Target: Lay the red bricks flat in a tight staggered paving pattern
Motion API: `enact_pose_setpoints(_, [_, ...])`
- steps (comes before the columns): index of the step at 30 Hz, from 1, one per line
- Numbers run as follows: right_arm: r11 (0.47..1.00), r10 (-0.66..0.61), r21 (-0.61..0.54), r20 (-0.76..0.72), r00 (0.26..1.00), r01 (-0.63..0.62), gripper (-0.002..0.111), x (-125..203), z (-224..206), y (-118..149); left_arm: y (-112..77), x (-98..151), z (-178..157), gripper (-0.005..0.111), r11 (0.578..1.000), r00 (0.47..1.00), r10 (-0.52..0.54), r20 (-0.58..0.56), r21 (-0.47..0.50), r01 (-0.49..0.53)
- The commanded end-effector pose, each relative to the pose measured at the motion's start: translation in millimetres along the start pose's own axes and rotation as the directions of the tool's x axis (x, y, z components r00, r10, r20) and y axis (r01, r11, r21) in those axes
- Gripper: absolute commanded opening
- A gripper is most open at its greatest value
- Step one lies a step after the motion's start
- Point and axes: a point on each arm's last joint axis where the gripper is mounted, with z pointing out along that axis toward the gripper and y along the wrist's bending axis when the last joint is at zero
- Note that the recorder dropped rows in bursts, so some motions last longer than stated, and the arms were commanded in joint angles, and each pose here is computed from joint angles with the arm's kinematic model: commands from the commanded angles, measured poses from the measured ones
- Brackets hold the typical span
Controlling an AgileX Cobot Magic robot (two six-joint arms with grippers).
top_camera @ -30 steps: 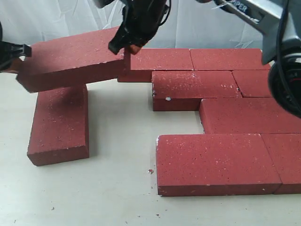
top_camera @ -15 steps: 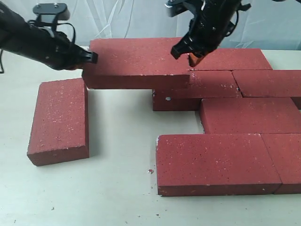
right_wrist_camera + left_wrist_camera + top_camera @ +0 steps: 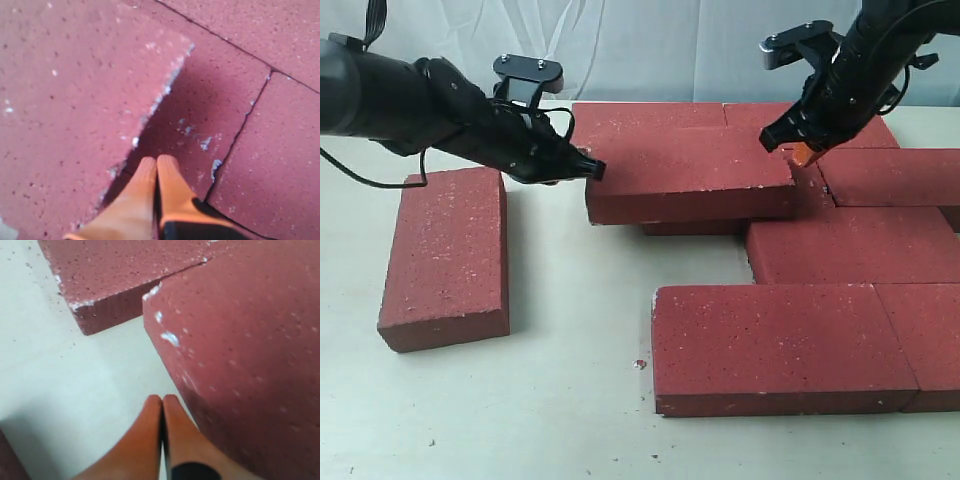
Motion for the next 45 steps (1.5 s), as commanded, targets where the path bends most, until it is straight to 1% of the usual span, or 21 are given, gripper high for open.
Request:
enact_pose_setpoints(1, [0.999,0.043,0.03,-0.02,0.999,-0.043,-0.001,10,-4,-22,1.3,-4,-2,0.0,0.994,0.994,0.106,0.011,-0.028,-0.106])
enact_pose_setpoints(2, [0.998,0.06,0.03,-0.025,0.998,-0.059,-0.001,13,-6,-28,4.5,-6,-6,0.0,0.987,0.988,0.157,0.01,-0.044,-0.156])
enact_pose_setpoints(3, [0.997,0.07,0.027,-0.017,0.997,-0.069,-0.001,13,-9,-29,7.5,-7,-9,0.0,0.987,0.988,0.153,0.013,-0.049,-0.153])
enact_pose_setpoints(4, [0.995,0.101,0.008,0.01,0.995,-0.101,-0.001,13,-17,-31,16.1,-14,-21,0.0,0.988,0.99,0.141,0.03,-0.061,-0.139])
enact_pose_setpoints(5, [0.992,0.122,-0.015,0.035,0.992,-0.122,-0.001,12,-24,-29,24.2,-21,-37,0.0,0.99,0.991,0.126,0.049,-0.069,-0.123])
enact_pose_setpoints(7, [0.992,0.125,-0.045,0.083,0.989,-0.122,-0.001,17,-32,-22,42.0,-29,-69,0.0,0.992,0.993,0.1,0.062,-0.081,-0.095])
enact_pose_setpoints(8, [0.994,0.097,-0.066,0.124,0.988,-0.089,-0.001,21,-33,-17,46.3,-30,-80,0.0,0.991,0.993,0.106,0.056,-0.084,-0.101])
enact_pose_setpoints(9, [0.993,0.074,-0.106,0.174,0.982,-0.056,-0.001,29,-33,-8,53.5,-26,-94,0.0,0.989,0.992,0.106,0.062,-0.109,-0.099])
enact_pose_setpoints(10, [0.99,0.063,-0.136,0.231,0.971,-0.032,-0.001,35,-36,0,56.3,-22,-99,0.0,0.988,0.993,0.102,0.062,-0.119,-0.094])
enact_pose_setpoints(11, [0.988,0.031,-0.153,0.285,0.958,0.014,-0.001,44,-38,8,55.4,-12,-103,0.0,0.989,0.994,0.105,0.037,-0.112,-0.101])
enact_pose_setpoints(12, [0.981,-0.003,-0.182,0.319,0.948,0.064,-0.001,50,-38,17,53.4,-4,-102,0.0,0.989,0.994,0.11,0.007,-0.095,-0.109])
enact_pose_setpoints(13, [0.972,-0.056,-0.192,0.358,0.932,0.132,-0.001,55,-41,24,46.9,5,-96,0.0,0.99,0.991,0.127,-0.032,-0.053,-0.128])
enact_pose_setpoints(15, [0.963,-0.109,-0.187,0.395,0.912,0.196,-0.001,59,-39,28,38.3,10,-84,0.0,0.987,0.986,0.16,-0.037,-0.015,-0.161])
enact_pose_setpoints(19, [0.966,-0.074,-0.196,0.415,0.907,0.169,-0.001,57,-38,28,29.9,17,-52,0.0,0.98,0.979,0.2,-0.048,0.002,-0.2])
enact_pose_setpoints(22, [0.972,-0.07,-0.173,0.426,0.902,0.157,-0.001,55,-38,26,32.1,23,-29,0.0,0.987,0.983,0.161,-0.082,0.011,-0.161])
enact_pose_setpoints(25, [0.976,-0.067,-0.159,0.433,0.899,0.149,-0.001,54,-38,24,35.0,31,-10,0.0,0.988,0.979,0.152,-0.135,0.036,-0.149])
enact_pose_setpoints(27, [0.977,-0.066,-0.155,0.434,0.898,0.147,-0.001,54,-38,24,34.5,36,-1,0.0,0.985,0.97,0.165,-0.182,0.075,-0.153])
enact_pose_setpoints(29, [0.979,-0.065,-0.146,0.438,0.896,0.143,-0.001,54,-38,23,33.7,39,3,0.0,0.98,0.958,0.188,-0.215,0.108,-0.168])
enact_pose_setpoints(35, [0.981,-0.063,-0.14,0.437,0.897,0.137,-0.001,54,-36,23,35.8,39,4,0.0,0.975,0.951,0.213,-0.224,0.103,-0.195])
enact_pose_setpoints(39, [0.982,-0.058,-0.14,0.428,0.902,0.13,-0.001,54,-30,21,36.9,42,3,0.0,0.965,0.934,0.259,-0.248,0.108,-0.239])
enact_pose_setpoints(45, [0.988,-0.047,-0.113,0.414,0.909,0.103,-0.001,53,-16,16,44.5,43,1,0.0,0.957,0.906,0.288,-0.31,0.049,-0.287])
